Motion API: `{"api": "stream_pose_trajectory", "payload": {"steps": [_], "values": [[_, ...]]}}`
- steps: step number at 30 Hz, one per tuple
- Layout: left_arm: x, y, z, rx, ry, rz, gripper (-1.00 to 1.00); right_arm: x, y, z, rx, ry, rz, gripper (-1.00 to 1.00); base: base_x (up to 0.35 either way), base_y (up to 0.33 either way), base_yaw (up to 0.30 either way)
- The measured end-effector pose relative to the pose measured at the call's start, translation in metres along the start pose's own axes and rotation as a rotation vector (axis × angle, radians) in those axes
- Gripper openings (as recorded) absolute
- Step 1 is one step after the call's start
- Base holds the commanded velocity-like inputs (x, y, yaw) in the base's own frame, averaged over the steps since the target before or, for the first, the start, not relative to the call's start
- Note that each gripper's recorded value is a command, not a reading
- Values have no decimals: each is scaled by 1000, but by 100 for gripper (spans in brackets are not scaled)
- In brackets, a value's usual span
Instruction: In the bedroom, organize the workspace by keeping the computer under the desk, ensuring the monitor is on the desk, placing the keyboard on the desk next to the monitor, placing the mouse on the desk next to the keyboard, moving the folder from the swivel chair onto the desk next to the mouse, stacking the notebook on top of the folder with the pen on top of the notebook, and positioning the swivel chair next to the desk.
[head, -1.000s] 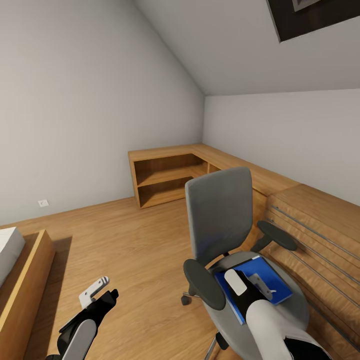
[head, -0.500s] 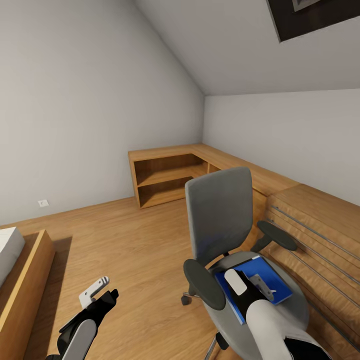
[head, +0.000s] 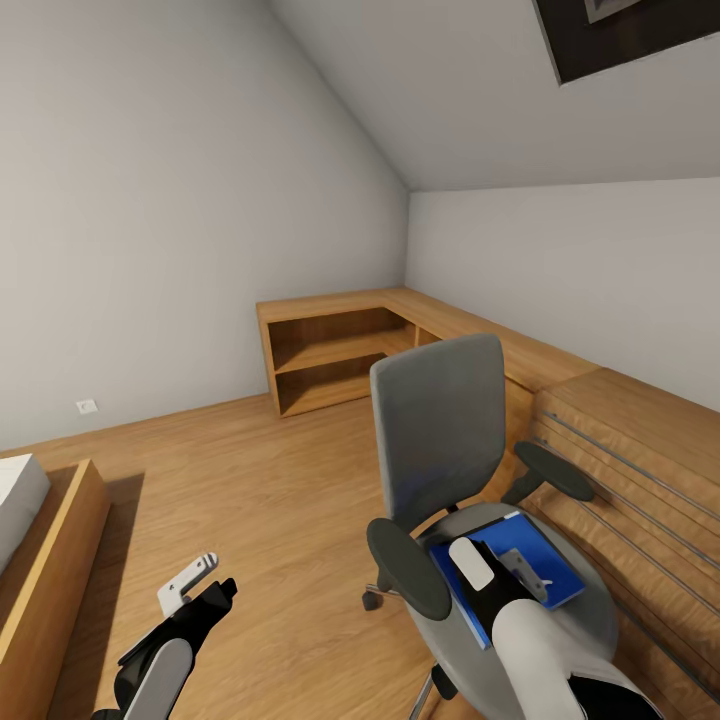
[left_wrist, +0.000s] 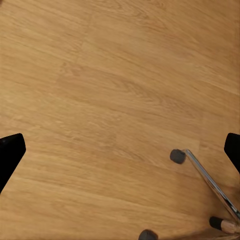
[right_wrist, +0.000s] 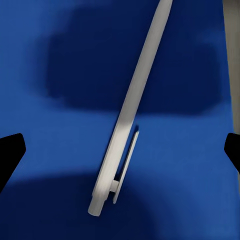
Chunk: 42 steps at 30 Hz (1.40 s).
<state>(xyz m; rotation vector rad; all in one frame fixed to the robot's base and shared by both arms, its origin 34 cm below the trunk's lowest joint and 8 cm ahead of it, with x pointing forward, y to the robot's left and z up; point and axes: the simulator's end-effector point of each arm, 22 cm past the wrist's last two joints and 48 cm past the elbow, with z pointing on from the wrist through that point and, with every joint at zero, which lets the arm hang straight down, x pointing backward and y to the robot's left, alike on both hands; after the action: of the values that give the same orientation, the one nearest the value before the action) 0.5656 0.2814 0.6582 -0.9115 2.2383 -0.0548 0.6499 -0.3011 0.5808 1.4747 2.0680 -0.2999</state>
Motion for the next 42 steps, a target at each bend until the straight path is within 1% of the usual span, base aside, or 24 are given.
{"api": "stream_pose_trajectory", "payload": {"steps": [3,10,20,26,39,42], "values": [[0,0,0,0,0,0,100,0,0,0,0,0,1,100,0,0,0],[9,5,9,0,-1,0,100,7,-3,10,-1,-2,0,100,0,0,0],[9,5,9,0,-1,0,100,7,-3,10,-2,-2,0,100,0,0,0],[17,9,17,0,-1,0,100,14,-6,19,-3,-3,-1,100,0,0,0],[17,9,17,0,-1,0,100,14,-6,19,-3,-2,0,100,0,0,0],[21,11,20,0,-1,0,100,16,-6,23,-7,-11,-4,100,0,0,0]]}}
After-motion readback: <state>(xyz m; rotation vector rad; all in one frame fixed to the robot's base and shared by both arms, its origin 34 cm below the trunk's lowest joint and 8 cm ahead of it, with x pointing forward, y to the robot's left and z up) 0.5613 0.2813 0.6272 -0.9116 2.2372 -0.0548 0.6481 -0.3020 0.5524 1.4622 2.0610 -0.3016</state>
